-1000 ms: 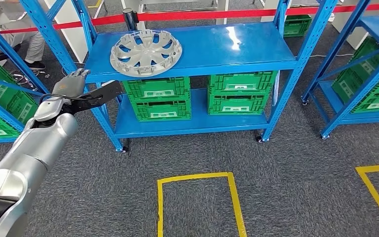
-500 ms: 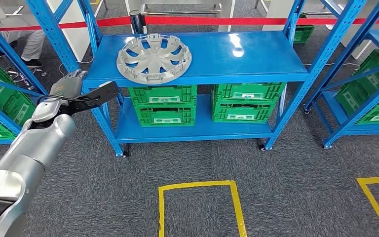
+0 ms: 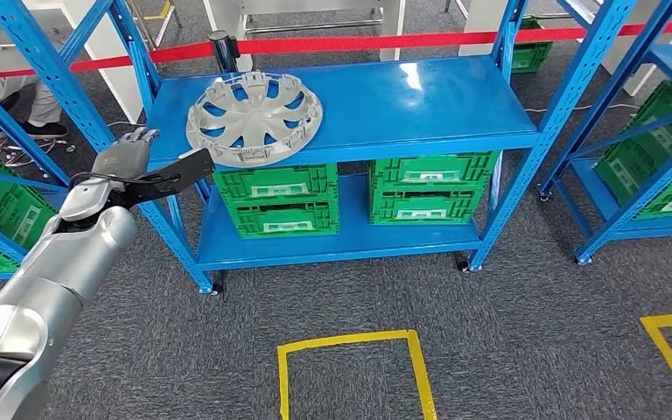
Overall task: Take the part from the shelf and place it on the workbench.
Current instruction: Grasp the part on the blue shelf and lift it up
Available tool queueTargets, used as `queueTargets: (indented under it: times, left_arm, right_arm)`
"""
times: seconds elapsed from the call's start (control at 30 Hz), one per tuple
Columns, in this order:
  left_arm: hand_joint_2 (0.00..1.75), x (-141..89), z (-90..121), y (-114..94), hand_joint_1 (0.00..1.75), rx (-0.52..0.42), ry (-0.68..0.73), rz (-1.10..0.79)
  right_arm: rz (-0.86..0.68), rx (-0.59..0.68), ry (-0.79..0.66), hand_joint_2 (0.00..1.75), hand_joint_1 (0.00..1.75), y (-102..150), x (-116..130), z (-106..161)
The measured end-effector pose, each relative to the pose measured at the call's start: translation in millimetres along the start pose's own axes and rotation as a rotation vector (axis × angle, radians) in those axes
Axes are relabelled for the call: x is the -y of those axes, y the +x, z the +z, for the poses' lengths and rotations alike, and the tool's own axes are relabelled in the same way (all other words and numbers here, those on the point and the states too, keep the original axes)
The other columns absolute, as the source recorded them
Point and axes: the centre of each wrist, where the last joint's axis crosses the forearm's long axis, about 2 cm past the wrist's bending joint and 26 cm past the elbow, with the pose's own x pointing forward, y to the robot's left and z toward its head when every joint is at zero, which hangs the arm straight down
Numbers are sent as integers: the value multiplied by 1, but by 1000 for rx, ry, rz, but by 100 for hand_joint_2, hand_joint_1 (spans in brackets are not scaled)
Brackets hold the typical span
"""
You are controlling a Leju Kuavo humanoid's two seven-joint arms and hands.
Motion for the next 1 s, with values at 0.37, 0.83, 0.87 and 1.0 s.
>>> queueTargets:
  times: [0.37,0.83,0.87,1.0]
  left_arm:
    - [0,-5,0,3,0,6,11,-9]
    - [0,-5,0,4,0,8,14,-25]
    - [0,-4,0,3,0,8,13,-27]
    - [0,1,0,2,0,5,2,-32]
  right_arm:
    - [2,3,-4,175,0,2,2,1]
    - [3,4,-4,175,0,2,1,1]
    - [3,4,-5,175,0,2,1,1]
    - [4,2,-4,175,0,1,1,1]
